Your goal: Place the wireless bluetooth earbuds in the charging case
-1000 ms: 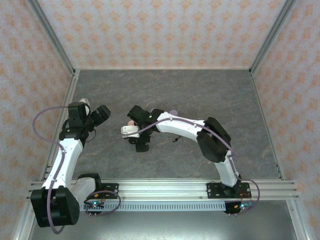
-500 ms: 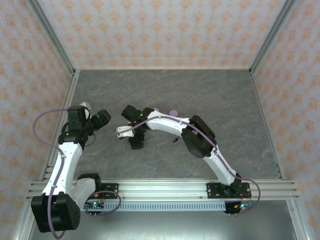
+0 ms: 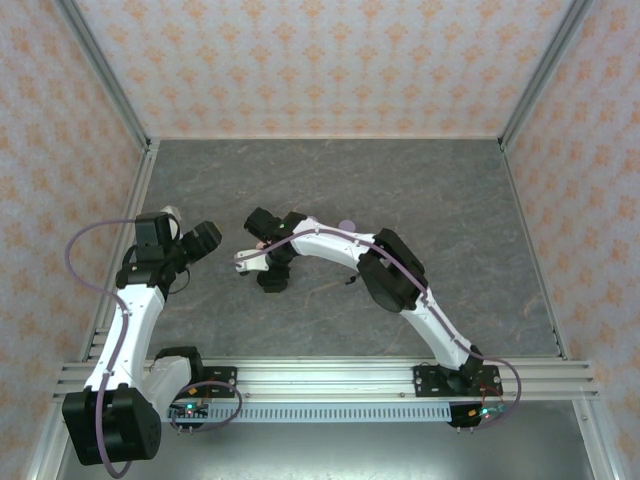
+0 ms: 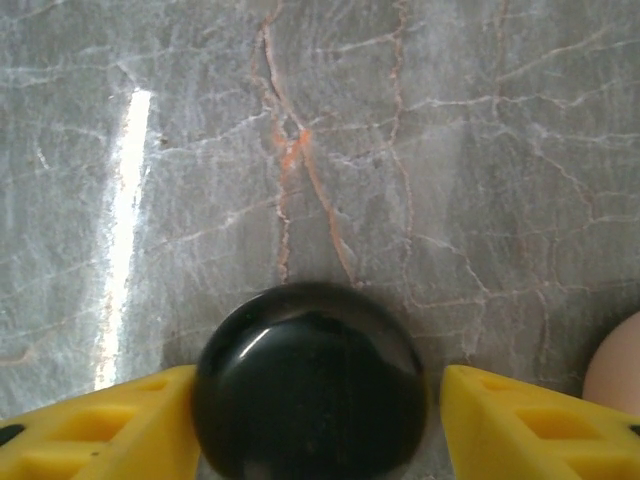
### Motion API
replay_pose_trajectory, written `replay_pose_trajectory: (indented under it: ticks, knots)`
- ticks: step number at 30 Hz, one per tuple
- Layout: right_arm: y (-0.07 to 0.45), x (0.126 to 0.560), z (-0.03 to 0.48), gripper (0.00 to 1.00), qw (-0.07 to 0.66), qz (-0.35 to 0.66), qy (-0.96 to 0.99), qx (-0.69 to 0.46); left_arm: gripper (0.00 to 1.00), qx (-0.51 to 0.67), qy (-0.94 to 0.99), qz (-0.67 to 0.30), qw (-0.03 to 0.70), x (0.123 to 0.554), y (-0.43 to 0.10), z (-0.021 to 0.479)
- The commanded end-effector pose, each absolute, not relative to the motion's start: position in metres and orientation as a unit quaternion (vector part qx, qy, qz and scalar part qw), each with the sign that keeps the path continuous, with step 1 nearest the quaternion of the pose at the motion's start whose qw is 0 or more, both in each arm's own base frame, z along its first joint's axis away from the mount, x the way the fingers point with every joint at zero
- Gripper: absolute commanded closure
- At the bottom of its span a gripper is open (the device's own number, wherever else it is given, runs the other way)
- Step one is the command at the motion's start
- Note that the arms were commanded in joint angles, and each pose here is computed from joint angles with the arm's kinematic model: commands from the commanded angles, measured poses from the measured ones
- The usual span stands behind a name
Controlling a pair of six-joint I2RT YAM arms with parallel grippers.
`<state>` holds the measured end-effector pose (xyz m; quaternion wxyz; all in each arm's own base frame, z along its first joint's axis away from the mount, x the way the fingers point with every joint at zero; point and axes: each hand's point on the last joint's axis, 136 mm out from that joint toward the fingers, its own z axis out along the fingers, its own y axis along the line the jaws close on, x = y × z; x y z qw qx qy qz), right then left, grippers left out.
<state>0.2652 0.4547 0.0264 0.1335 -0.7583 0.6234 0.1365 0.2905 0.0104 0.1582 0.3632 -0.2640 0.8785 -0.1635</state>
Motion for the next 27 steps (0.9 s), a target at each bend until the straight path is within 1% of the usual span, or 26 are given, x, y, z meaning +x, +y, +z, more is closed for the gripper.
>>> replay_pose_trajectory:
  ticks: [1,4,7,10,18,23,27]
  knots:
    - [0.454,0.270,0.026,0.46,0.133,0.129,0.633,-0.752,0.15,-0.251,0.876,-0.169,0.376,0.291,0.009,0.174]
    - [0.457,0.277,0.044,0.52,0.162,0.140,0.642,-0.736,0.15,-0.240,0.876,-0.179,0.379,0.292,0.005,0.178]
    - [0.455,0.288,0.081,0.52,0.221,0.156,0.653,-0.707,0.15,-0.216,0.877,-0.194,0.383,0.293,-0.002,0.187]
    - [0.447,0.294,0.122,0.52,0.284,0.162,0.657,-0.679,0.17,-0.181,0.872,-0.230,0.392,0.296,-0.017,0.205]
    - [0.405,0.292,0.221,0.52,0.427,0.140,0.641,-0.622,0.23,-0.060,0.815,-0.397,0.418,0.288,-0.077,0.283]
    - [0.387,0.285,0.281,0.51,0.506,0.137,0.614,-0.590,0.24,0.020,0.791,-0.467,0.395,0.268,-0.115,0.317]
    - [0.382,0.277,0.306,0.51,0.527,0.146,0.598,-0.586,0.25,0.062,0.787,-0.492,0.367,0.258,-0.140,0.325]
